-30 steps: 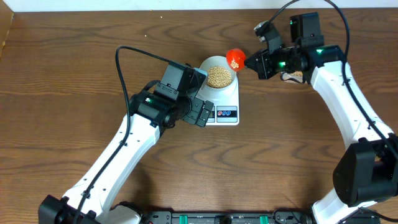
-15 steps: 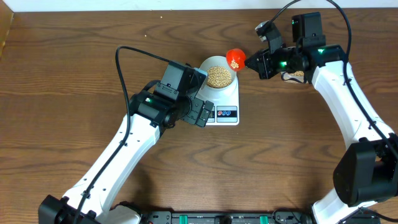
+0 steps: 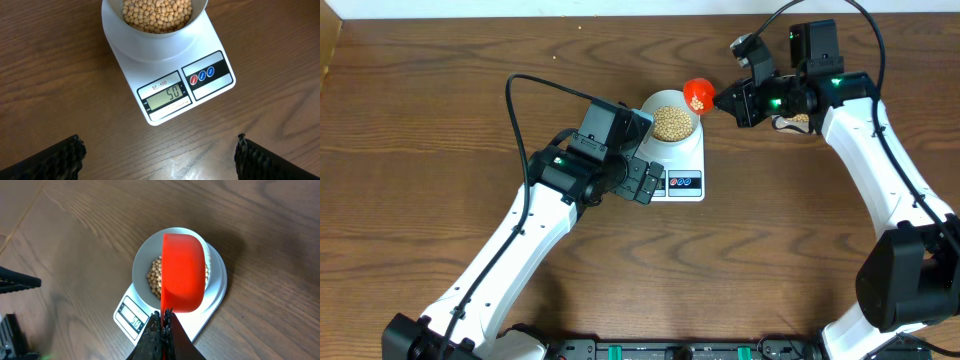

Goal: Scoop item into bowl and weigh 50g on scale
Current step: 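Tip the scoop further over the bowl until the scale reads 50, then lift the red scoop away from the bowl toward the soybean tub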

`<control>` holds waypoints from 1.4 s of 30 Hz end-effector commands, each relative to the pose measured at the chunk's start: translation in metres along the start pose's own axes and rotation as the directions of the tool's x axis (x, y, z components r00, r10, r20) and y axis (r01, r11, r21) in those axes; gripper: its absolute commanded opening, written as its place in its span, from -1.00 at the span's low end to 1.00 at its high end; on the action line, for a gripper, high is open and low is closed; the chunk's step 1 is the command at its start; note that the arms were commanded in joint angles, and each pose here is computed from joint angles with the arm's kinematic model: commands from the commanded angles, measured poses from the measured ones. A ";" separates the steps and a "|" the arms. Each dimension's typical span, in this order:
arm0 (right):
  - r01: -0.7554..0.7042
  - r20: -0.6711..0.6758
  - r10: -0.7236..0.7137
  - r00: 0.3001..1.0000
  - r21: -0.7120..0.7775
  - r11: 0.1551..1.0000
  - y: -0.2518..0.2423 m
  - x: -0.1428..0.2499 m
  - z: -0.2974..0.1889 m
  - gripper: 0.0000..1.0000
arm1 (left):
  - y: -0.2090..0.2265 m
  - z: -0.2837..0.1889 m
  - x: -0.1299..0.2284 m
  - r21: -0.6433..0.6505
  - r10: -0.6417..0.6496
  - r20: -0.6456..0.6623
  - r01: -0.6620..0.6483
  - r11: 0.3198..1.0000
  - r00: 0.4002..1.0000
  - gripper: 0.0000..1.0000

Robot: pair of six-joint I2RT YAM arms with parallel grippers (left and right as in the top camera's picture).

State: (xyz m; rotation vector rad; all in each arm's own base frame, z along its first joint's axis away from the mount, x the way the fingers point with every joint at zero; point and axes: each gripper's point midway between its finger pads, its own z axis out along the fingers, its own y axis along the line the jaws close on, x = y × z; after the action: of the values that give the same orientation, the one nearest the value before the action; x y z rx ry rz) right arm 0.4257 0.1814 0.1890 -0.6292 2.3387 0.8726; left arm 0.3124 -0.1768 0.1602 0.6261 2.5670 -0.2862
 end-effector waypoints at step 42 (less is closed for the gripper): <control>-0.062 -0.052 0.226 0.973 0.881 0.468 -0.173 0.048 -0.131 -0.97 | 0.000 -0.001 0.001 0.003 0.000 -0.002 0.000 1.000 1.000 0.96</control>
State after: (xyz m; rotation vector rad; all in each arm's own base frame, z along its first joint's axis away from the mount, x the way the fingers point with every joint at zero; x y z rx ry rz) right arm 0.4477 -0.0272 0.1441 -0.0585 2.6382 -0.2262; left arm 0.3124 -0.1768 0.1602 0.6261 2.5670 -0.2862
